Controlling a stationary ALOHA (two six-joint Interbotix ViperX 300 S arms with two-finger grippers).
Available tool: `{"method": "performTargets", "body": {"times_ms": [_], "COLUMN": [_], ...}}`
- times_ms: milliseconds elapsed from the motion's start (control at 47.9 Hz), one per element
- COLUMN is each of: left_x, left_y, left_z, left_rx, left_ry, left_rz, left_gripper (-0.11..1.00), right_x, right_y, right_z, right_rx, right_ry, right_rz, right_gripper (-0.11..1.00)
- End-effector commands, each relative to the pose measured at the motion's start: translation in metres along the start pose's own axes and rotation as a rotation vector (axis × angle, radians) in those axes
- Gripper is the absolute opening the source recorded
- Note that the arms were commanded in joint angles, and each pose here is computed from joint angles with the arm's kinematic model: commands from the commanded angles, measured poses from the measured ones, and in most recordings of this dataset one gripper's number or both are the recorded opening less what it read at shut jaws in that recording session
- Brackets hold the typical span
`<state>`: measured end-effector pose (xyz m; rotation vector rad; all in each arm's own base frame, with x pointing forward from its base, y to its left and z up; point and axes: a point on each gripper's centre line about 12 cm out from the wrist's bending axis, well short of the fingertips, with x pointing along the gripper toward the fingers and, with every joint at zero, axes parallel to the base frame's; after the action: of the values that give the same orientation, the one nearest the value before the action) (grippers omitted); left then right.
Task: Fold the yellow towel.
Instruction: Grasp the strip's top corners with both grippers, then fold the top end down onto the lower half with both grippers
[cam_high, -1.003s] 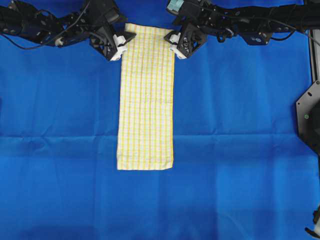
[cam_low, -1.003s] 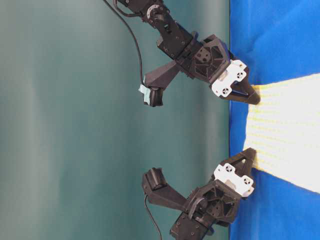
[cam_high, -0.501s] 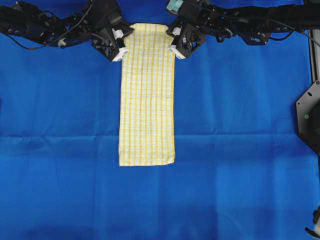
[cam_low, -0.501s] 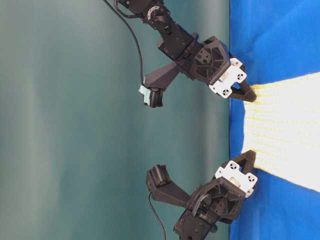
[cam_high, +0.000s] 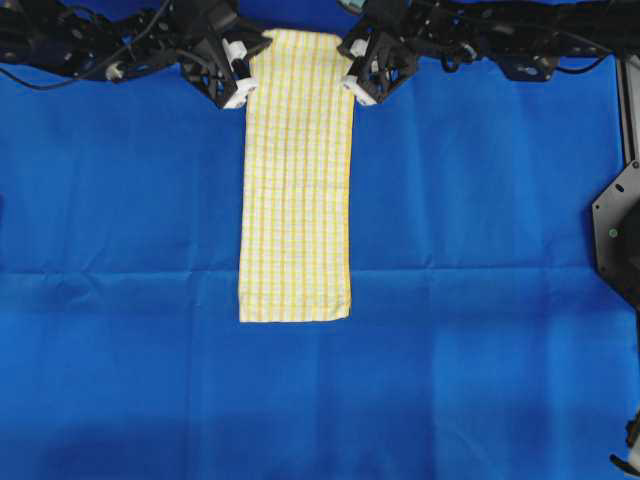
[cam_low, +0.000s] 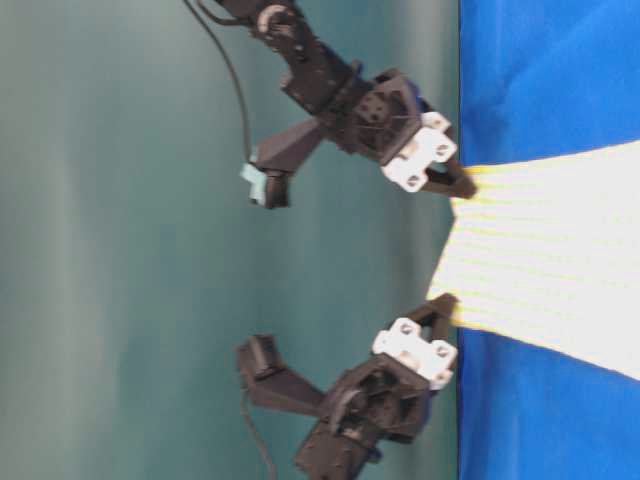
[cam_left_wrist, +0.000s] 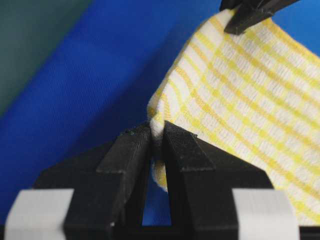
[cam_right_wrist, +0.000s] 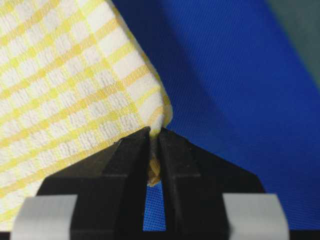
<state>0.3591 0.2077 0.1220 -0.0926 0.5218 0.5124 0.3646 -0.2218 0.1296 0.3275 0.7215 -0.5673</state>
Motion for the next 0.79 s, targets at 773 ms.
{"method": "performTargets", "body": {"times_ms": [773], "left_x": [-0.066], "left_y": [-0.082], "left_z": [-0.014], "left_rx": [0.056], "left_ry": [-0.007], "left_rz": [-0.198], "left_gripper": [0.06], "right_x": [-0.054], "right_y": [0.092], "right_z": [-0.030], "right_rx": [-0.104], "right_ry": [0.014], "right_rz": [0.181], "right_gripper": [0.06]}}
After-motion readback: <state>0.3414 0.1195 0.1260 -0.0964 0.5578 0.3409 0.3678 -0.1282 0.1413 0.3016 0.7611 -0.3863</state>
